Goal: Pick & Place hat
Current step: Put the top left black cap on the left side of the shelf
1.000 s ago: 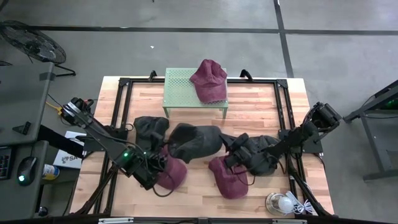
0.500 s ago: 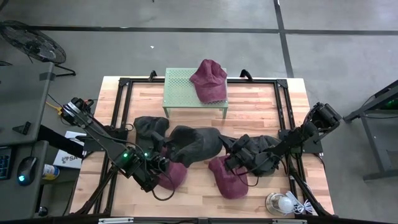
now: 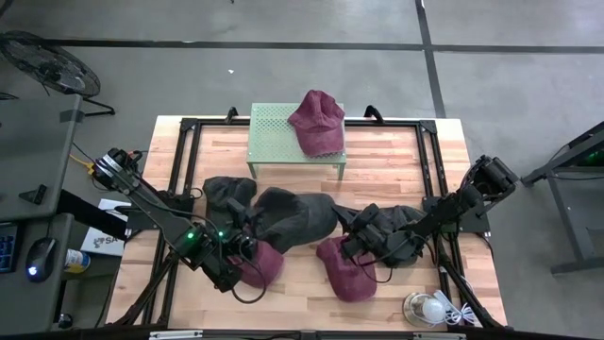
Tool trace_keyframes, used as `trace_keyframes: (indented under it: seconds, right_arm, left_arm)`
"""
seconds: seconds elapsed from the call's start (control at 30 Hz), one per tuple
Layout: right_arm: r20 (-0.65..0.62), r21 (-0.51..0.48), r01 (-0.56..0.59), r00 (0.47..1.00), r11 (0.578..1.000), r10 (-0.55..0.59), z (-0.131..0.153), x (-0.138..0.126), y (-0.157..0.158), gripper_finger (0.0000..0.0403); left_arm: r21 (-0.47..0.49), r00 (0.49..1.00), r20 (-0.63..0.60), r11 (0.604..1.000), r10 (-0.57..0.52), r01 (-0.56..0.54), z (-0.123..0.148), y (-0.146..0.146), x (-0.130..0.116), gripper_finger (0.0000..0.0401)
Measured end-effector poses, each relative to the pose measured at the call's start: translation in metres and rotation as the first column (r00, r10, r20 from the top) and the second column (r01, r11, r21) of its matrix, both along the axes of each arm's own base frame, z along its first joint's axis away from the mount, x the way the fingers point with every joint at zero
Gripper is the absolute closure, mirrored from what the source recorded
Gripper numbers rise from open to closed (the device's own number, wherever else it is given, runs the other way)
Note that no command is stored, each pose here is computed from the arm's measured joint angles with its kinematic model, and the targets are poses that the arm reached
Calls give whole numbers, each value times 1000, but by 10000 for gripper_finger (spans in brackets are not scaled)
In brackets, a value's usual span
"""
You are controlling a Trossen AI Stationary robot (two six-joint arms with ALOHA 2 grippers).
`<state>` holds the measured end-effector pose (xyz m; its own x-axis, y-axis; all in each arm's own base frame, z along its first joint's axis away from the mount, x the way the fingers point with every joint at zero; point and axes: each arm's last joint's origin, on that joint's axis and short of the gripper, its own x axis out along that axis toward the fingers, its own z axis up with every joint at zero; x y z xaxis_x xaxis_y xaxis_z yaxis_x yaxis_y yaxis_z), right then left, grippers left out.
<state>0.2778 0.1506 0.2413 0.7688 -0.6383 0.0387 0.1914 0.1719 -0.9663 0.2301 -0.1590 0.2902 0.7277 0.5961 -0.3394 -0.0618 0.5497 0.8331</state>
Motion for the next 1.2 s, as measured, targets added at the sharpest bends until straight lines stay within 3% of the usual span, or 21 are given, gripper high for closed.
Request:
trace_keyframes:
  seconds: [0.2,0.23,0.5,0.8,1.0,1.2]
  right_arm:
    - [1,1,0,1000,1000,0,0,0,0,399]
    - [1,2,0,1000,1000,0,0,0,0,399]
    - [24,31,0,1000,1000,0,0,0,0,362]
    - [159,215,0,987,977,-35,-4,0,0,289]
    - [242,356,-84,970,931,-5,-12,1,1,225]
    - [306,476,-193,951,858,44,-17,2,3,180]
  left_arm:
    - [-23,1000,26,1000,-1,2,1,-2,2,369]
    - [-26,1000,25,1000,-3,3,1,-2,2,381]
    - [19,998,51,1000,23,-24,2,0,1,386]
    - [159,994,88,984,62,-76,6,2,1,386]
    - [220,997,59,973,57,-69,6,2,0,386]
    - [234,996,64,969,63,-76,7,2,0,386]
